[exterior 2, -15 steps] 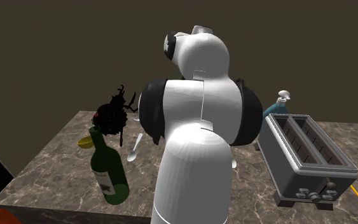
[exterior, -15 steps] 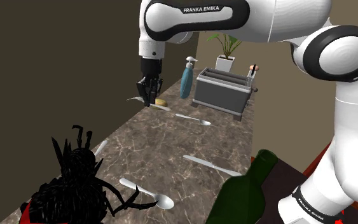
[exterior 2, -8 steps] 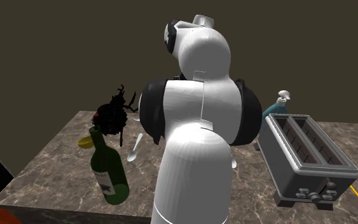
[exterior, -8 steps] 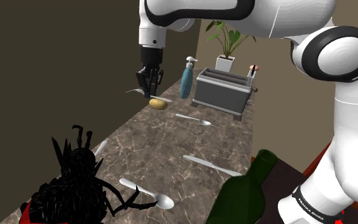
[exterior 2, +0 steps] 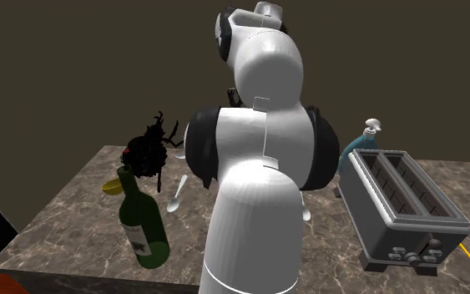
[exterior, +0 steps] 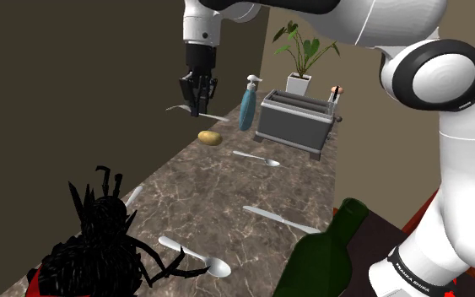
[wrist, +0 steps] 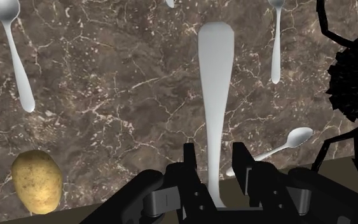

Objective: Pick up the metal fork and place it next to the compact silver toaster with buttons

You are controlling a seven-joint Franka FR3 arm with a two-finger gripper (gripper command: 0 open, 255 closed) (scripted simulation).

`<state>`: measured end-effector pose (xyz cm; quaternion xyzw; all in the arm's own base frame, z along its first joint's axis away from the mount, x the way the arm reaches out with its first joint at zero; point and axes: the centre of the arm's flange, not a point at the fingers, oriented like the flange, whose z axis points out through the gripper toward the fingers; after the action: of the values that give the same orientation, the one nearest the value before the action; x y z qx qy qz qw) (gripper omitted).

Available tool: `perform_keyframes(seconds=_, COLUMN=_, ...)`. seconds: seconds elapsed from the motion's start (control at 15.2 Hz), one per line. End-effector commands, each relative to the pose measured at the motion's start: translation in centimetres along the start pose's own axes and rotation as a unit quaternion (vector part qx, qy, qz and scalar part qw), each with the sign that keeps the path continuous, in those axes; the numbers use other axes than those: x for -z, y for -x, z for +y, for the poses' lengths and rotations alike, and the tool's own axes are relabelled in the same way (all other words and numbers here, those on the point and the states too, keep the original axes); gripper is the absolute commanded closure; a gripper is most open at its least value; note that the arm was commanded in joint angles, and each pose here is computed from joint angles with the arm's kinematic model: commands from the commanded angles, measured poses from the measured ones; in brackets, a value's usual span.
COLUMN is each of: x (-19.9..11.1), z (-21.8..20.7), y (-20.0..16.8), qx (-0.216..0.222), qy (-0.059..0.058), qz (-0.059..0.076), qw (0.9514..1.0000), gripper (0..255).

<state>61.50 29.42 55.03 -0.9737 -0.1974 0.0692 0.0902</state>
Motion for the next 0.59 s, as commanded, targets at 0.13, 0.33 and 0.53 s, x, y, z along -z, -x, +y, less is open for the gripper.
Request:
perform_keyframes(seconds=0.13, x=2.1, z=-0.5, y=0.2, qx=0.0, qy=0.0, qz=0.0, qw=1.0, gripper=255)
perform_keyframes(seconds=0.33, x=3.2, z=-0.7, y=0.4, qx=0.0, qy=0.0, qz=0.0, qw=1.0, gripper=255)
perform_keyframes(seconds=0.53, x=3.5, z=2.0, y=3.3, qx=0.0, qy=0.0, qz=0.0, qw=1.0, gripper=255)
